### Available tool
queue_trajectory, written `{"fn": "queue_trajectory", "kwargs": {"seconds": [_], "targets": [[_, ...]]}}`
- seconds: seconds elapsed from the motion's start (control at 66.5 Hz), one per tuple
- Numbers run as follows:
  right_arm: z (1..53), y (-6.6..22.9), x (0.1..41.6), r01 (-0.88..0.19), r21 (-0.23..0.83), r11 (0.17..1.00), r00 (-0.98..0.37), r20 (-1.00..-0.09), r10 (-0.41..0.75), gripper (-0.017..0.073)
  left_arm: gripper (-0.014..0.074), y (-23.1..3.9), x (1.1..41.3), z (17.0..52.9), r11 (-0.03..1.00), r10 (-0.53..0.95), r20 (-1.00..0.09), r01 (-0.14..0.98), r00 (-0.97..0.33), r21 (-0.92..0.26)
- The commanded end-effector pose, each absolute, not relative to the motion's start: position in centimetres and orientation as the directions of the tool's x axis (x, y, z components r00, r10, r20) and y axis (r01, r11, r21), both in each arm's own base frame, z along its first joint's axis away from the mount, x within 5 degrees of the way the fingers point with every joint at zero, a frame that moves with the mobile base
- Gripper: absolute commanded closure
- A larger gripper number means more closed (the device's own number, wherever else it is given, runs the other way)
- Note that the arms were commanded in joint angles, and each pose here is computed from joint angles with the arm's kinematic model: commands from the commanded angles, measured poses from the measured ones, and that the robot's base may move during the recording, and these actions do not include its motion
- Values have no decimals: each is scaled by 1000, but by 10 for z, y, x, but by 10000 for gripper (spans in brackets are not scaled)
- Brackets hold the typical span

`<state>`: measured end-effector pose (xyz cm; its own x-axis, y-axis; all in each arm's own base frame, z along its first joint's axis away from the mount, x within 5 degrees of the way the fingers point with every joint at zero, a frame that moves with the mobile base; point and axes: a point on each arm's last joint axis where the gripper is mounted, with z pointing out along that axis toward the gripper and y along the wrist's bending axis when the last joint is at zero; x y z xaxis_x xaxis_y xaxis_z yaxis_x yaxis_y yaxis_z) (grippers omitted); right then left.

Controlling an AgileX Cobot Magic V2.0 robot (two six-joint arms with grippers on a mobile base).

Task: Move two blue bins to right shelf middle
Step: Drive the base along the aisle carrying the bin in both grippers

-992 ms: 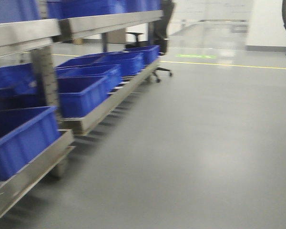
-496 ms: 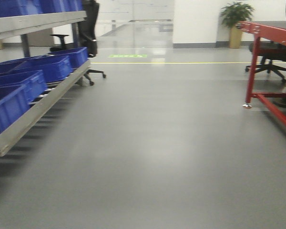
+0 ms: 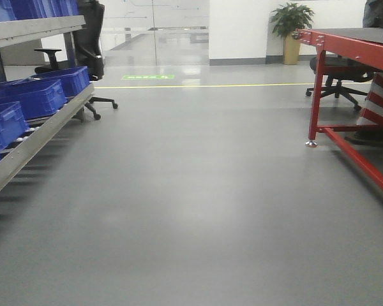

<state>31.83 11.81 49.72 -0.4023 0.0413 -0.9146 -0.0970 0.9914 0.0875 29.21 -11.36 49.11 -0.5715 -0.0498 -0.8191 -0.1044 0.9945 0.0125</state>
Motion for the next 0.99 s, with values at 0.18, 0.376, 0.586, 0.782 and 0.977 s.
{"fn": "queue_trajectory", "kwargs": {"seconds": [0.18,0.376,0.586,0.782,0.977], "targets": [[510,126,314,-163,140,977,-318,-944,82,721,705,-121,291,495,999,-45,-836,-49,-547,-21],[510,126,314,-163,140,977,-318,-944,82,721,705,-121,291,495,999,-45,-836,-49,-547,-21],[510,126,314,-163,140,977,-318,-944,82,721,705,-121,292,495,998,-41,-839,-54,-543,-14],[510,126,314,-163,140,977,-318,-944,82,721,705,-121,292,495,998,-41,-839,-54,-543,-14],[510,126,314,-163,140,977,-318,-944,82,721,705,-121,292,496,998,-41,-840,-53,-542,-14]]}}
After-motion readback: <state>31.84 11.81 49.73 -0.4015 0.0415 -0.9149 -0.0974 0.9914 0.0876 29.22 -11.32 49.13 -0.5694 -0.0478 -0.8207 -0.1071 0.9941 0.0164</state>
